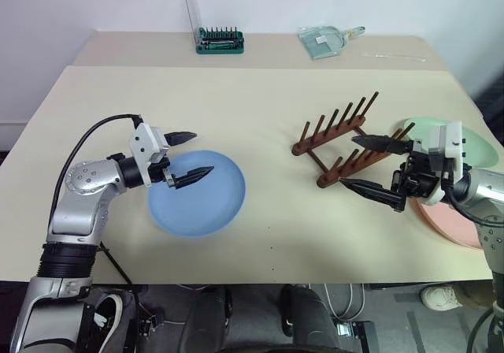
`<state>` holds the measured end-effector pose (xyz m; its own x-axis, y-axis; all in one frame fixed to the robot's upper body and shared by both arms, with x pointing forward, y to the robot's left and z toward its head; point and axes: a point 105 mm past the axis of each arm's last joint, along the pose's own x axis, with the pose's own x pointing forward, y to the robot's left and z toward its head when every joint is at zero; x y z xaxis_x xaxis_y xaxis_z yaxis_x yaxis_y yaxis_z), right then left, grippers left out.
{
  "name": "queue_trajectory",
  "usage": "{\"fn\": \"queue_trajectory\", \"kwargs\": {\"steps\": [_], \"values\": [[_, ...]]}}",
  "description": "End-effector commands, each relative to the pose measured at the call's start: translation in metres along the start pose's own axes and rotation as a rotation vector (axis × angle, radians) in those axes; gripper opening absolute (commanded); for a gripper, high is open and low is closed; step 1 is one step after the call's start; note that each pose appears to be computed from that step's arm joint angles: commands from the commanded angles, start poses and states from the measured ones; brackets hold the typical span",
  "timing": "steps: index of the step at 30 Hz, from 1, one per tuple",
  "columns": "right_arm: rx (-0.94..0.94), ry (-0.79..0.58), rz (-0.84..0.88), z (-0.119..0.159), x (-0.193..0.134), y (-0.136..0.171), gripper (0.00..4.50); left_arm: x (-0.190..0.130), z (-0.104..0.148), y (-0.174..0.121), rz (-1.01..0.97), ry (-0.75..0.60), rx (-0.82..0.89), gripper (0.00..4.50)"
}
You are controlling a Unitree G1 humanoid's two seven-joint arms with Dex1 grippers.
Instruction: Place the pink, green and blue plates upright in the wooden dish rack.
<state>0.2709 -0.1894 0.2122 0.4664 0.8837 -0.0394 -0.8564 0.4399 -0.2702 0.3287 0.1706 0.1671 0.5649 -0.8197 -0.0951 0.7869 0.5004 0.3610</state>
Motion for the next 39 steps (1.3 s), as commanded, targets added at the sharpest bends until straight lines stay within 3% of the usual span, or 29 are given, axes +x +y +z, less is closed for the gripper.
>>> {"fn": "queue_trajectory", "kwargs": {"steps": [1,14,23,28,32,36,39], "values": [[-0.045,-0.019,0.005,0.012,0.001,-0.002,4.47,-0.003,0.013,0.002,0.016,-0.034,0.038,4.5],[-0.049,-0.048,0.001,0.017,0.002,-0.007,4.47,0.004,0.014,0.008,0.016,-0.006,0.034,4.5],[-0.078,-0.099,0.015,0.019,0.02,-0.009,4.47,-0.014,0.024,0.02,0.031,0.007,0.044,4.5],[-0.099,-0.114,0.018,0.023,0.022,-0.012,4.47,0.008,0.044,0.015,0.0,-0.043,-0.066,4.5],[-0.1,-0.035,-0.021,0.02,-0.013,-0.012,4.47,0.064,0.073,-0.011,-0.078,0.034,-0.139,4.5],[-0.101,0.009,-0.098,0.019,-0.041,-0.012,4.47,0.1,0.069,-0.046,-0.171,0.123,-0.049,4.5],[-0.096,0.03,-0.164,0.013,-0.055,-0.008,4.47,0.123,0.066,-0.069,-0.237,0.138,-0.091,4.5]]}}
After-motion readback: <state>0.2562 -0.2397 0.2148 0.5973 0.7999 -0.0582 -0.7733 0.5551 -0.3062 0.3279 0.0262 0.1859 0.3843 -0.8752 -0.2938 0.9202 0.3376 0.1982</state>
